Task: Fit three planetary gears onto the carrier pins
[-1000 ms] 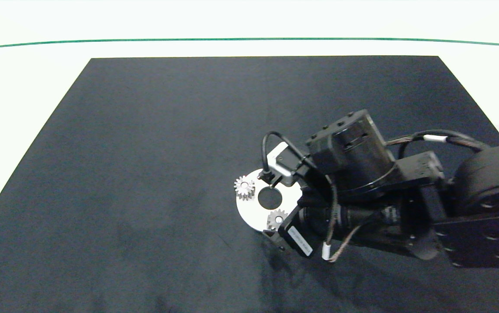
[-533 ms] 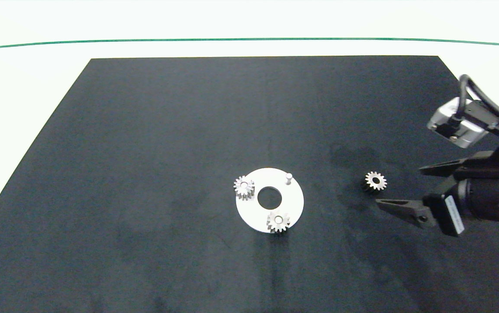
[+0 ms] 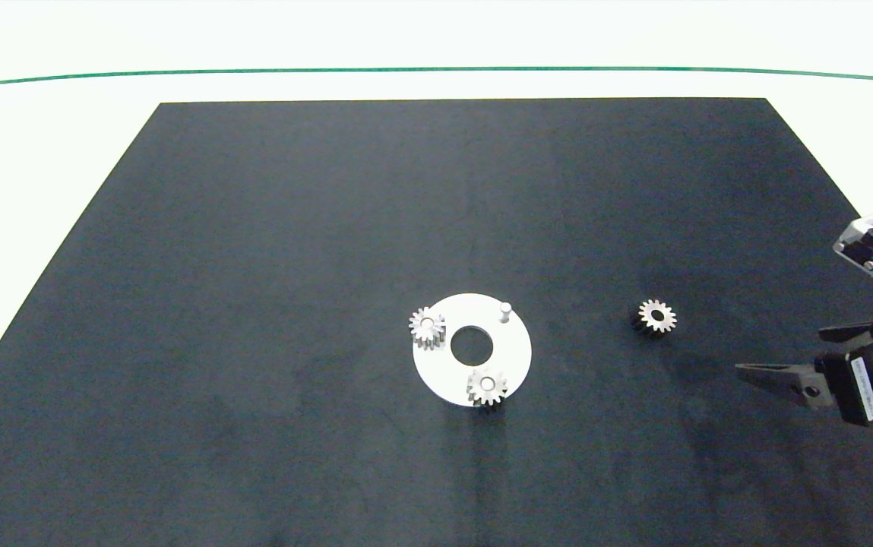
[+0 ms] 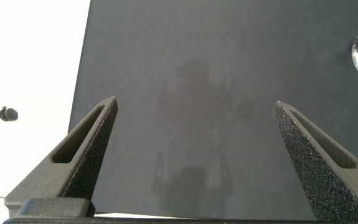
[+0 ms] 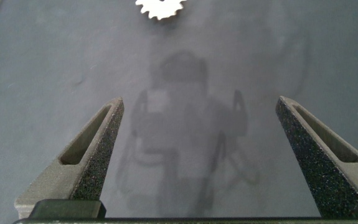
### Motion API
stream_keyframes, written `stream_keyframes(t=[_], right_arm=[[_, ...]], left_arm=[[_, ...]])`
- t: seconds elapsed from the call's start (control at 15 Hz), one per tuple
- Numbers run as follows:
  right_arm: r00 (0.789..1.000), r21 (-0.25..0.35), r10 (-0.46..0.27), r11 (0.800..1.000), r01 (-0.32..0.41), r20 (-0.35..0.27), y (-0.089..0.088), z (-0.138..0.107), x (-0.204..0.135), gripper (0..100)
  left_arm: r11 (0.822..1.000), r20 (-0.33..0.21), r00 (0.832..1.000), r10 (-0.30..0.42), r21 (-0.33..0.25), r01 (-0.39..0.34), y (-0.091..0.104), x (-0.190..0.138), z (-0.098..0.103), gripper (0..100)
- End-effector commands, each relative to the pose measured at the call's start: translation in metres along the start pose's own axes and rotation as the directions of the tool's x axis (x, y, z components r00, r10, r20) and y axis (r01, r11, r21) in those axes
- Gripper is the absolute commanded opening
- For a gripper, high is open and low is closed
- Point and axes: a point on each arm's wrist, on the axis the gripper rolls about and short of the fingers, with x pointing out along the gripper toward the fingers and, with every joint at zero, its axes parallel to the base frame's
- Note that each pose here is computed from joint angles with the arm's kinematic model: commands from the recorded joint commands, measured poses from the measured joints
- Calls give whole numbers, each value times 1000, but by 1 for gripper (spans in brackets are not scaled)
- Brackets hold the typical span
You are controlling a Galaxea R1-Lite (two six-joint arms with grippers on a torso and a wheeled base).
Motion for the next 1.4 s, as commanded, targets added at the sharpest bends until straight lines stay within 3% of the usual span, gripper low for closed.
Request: stream_keyframes(t=[0.07, 0.47, 1.0, 1.4], right_arm=[[999, 18, -39, 999, 39, -6, -8, 5, 23, 100], [999, -17, 29, 999, -28, 18, 9, 15, 57, 100], [999, -31, 41, 999, -39, 36, 16, 37, 93, 100], [999, -36, 49, 998, -48, 16, 19, 38, 104, 90]], left_arm=[[1000, 16, 1000, 3, -4, -3, 1, -4, -1, 100], [1000, 31, 999, 15, -8, -15, 1, -8, -3, 100], [1000, 40, 999, 15, -10, -15, 1, -10, -3, 100], [1000, 43, 999, 16, -11, -15, 1, -11, -3, 100]])
